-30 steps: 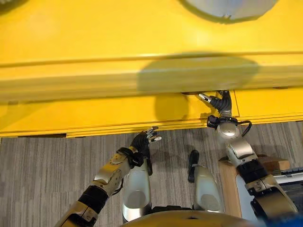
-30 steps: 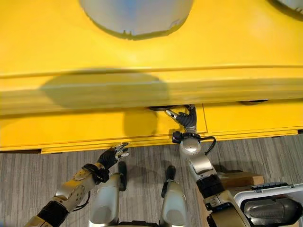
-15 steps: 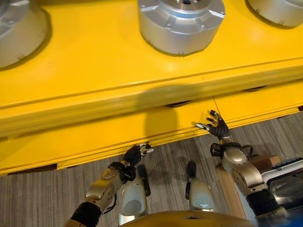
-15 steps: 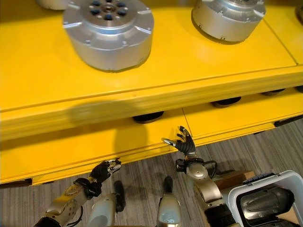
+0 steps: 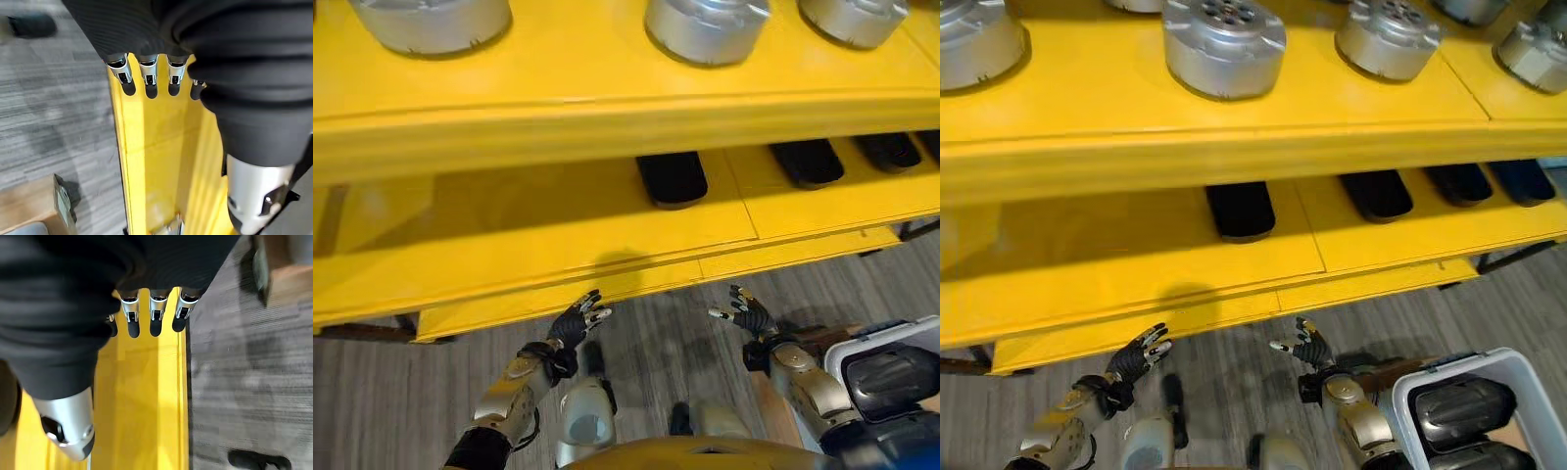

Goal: Move parts from the plastic box to the shelf.

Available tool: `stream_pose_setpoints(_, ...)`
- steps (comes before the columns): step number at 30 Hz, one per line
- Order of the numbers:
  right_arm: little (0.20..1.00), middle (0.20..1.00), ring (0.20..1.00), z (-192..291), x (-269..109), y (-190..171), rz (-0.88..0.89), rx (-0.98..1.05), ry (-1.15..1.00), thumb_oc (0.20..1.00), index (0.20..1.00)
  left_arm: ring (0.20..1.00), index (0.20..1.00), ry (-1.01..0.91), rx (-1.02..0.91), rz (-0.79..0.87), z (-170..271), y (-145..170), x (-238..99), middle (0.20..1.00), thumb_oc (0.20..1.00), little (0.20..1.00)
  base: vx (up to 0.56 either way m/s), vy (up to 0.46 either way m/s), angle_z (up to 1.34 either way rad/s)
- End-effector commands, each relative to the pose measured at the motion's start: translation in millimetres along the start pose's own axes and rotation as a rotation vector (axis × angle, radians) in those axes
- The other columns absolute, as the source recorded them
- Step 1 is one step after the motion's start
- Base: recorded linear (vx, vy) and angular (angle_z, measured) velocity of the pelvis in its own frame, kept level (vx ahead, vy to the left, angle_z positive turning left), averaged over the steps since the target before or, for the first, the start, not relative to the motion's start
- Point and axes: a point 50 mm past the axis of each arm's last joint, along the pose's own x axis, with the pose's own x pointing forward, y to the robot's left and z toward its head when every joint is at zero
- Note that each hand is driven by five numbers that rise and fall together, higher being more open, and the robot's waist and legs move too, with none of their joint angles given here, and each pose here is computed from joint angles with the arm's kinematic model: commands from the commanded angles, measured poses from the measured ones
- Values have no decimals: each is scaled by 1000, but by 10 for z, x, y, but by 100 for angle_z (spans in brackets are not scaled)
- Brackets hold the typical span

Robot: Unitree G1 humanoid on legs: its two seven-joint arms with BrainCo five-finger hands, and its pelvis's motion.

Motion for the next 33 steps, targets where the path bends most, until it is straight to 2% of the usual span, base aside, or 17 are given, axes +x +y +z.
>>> stream_pose_setpoints(1, 1000, 1000, 1000, 156, -35, -132, 43, -89, -63, 1000, 1000, 1000, 1000, -45, -17, -78, 110, -124, 13, 1000, 1000, 1000, -82, -265, -15)
stream_pose_setpoints(6, 1000, 1000, 1000, 217, -66, -222, 117, -124, -61, 1000, 1000, 1000, 1000, 2, -122, -65, -142, -131, -14, 1000, 1000, 1000, -146, -248, -24)
stream_pose_setpoints(10, 1000, 1000, 1000, 305, -78, -297, 106, -128, -109, 1000, 1000, 1000, 1000, -5, -187, -66, -284, -131, -64, 1000, 1000, 1000, -140, -191, -10)
stream_pose_setpoints(16, 1000, 1000, 1000, 385, -120, -391, 59, -90, -145, 1000, 1000, 1000, 1000, 42, -195, -7, -486, 27, -153, 1000, 1000, 1000, -88, -128, 19)
stream_pose_setpoints(23, 1000, 1000, 1000, 437, -136, -463, 20, -87, -170, 1000, 1000, 1000, 1000, 52, -148, -35, -461, -28, -131, 1000, 1000, 1000, -15, -54, -16)
stream_pose_setpoints(27, 1000, 1000, 1000, 473, -133, -401, 23, -116, -189, 1000, 1000, 1000, 1000, 46, -89, -39, -406, -89, -103, 1000, 1000, 1000, 66, -7, -73)
stream_pose_setpoints(31, 1000, 1000, 1000, 615, -104, -335, -79, -328, -285, 1000, 1000, 1000, 1000, 64, 224, -85, -231, -129, -4, 1000, 1000, 1000, 128, 108, -86)
stream_pose_setpoints(33, 1000, 1000, 1000, 640, -93, -339, -88, -307, -273, 1000, 1000, 1000, 1000, 84, 299, -115, -212, -152, 25, 1000, 1000, 1000, 128, 212, -91)
